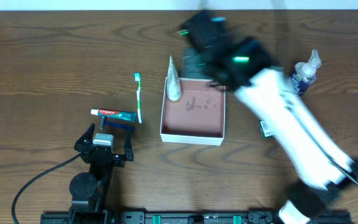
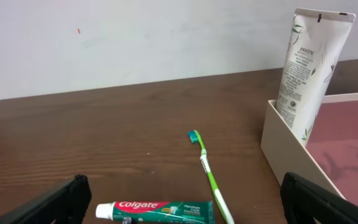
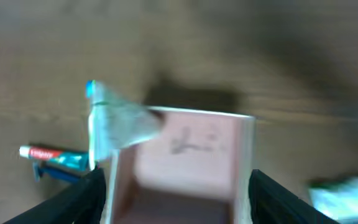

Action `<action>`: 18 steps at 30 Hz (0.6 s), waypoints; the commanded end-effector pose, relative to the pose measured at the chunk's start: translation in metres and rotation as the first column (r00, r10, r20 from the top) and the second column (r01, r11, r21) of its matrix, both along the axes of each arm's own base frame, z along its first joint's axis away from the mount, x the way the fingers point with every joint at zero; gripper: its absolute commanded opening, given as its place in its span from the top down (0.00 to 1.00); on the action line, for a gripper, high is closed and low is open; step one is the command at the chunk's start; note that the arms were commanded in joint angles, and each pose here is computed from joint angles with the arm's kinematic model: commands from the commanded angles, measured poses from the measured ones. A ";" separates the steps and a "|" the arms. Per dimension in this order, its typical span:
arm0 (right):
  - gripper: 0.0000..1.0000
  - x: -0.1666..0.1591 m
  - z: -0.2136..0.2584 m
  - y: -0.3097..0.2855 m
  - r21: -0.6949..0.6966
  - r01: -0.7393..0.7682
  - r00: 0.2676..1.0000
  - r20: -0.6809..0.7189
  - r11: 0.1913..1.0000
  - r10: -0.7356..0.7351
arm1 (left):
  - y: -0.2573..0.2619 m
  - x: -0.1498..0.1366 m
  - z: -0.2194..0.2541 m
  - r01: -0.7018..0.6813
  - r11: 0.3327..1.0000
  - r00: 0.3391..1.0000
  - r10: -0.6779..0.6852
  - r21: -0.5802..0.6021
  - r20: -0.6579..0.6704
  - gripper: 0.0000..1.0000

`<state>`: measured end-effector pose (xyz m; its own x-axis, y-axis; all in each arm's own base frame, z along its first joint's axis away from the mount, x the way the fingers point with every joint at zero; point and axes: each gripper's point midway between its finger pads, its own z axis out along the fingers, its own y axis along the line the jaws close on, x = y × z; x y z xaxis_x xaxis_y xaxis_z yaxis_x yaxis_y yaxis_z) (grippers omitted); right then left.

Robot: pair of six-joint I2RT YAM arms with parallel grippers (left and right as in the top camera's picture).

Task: Pack container
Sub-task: 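Move the right gripper down onto the green soap bar box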

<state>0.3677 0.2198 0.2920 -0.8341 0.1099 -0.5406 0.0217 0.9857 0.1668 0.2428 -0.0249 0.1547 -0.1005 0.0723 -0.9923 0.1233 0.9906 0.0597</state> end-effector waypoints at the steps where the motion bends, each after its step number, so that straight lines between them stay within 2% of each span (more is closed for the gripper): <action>1: 0.29 -0.012 0.052 -0.076 0.027 0.154 0.984 0.082 0.988 -0.156 | -0.001 0.000 -0.017 0.008 1.000 0.999 -0.007 0.014 -0.042 0.02; 4: 0.27 -0.029 0.047 -0.130 0.003 0.300 0.954 0.004 0.954 -0.300 | -0.001 0.000 -0.017 0.008 1.000 0.999 -0.007 0.014 -0.042 0.02; 7: 0.26 -0.047 0.030 -0.173 -0.059 0.436 0.892 -0.104 0.898 -0.440 | -0.001 0.000 -0.017 0.008 1.000 0.999 -0.007 0.014 -0.042 0.02; 9: 0.26 -0.054 0.017 -0.190 -0.100 0.480 0.858 -0.155 0.872 -0.490 | -0.001 0.000 -0.017 0.008 1.000 0.999 -0.007 0.014 -0.042 0.02; 18: 0.26 -0.068 -0.073 -0.210 -0.214 0.623 0.687 -0.311 0.753 -0.657 | -0.001 0.000 -0.017 0.008 1.000 0.999 -0.007 0.014 -0.042 0.02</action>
<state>0.3064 0.0139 0.2451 -0.7609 0.5743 -0.3020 0.6108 0.7910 -0.0348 0.2428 -0.0249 0.1547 -0.1005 0.0723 -0.9923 0.1233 0.9906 0.0597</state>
